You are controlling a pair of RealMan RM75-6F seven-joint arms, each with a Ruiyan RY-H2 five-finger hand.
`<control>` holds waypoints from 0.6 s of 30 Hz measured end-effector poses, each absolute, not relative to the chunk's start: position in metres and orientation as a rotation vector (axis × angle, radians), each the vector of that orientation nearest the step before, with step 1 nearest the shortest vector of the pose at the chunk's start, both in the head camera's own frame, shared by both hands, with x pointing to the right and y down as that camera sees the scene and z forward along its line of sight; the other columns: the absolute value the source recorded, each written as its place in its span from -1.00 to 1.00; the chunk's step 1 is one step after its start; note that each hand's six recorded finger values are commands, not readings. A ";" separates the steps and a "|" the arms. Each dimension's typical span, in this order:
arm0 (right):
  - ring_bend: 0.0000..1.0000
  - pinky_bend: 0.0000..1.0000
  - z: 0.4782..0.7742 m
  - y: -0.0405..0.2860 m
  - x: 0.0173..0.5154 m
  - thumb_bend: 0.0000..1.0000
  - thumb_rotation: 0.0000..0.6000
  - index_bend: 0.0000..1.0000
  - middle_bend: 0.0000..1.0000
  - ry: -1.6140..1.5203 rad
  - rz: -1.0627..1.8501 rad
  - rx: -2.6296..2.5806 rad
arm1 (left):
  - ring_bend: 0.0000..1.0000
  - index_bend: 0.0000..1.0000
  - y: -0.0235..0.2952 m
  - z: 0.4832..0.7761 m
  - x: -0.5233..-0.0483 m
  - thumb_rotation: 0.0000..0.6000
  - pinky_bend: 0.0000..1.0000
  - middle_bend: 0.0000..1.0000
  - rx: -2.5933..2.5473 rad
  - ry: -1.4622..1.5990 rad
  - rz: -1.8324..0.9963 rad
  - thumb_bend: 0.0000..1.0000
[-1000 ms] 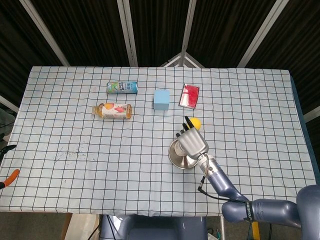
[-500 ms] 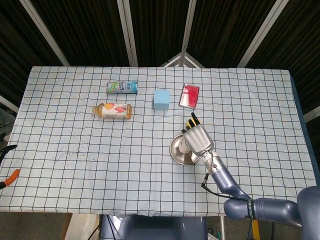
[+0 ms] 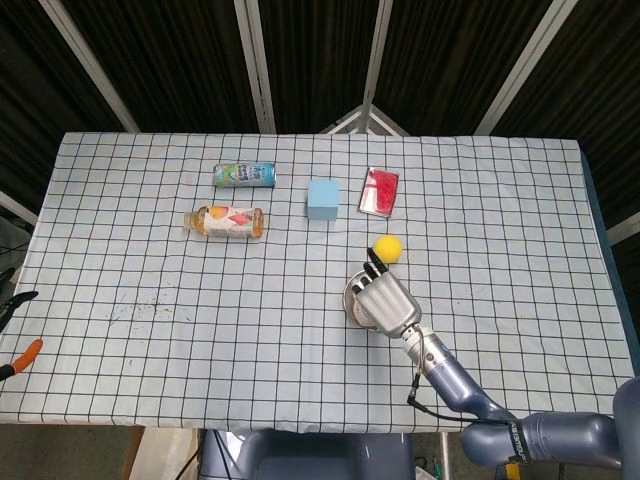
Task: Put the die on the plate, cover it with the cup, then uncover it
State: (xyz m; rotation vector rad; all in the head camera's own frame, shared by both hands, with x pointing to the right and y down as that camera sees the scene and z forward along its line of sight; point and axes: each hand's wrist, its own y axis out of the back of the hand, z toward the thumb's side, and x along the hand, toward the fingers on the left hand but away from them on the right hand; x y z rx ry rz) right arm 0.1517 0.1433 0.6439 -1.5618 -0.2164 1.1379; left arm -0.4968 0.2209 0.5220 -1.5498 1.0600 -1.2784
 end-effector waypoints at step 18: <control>-0.58 -1.00 0.650 0.139 0.144 -0.06 1.00 0.16 -0.05 -0.252 1.146 -1.634 | -1.00 -0.55 0.220 0.522 -0.498 1.00 -0.95 -1.00 -1.552 1.060 -1.281 -0.23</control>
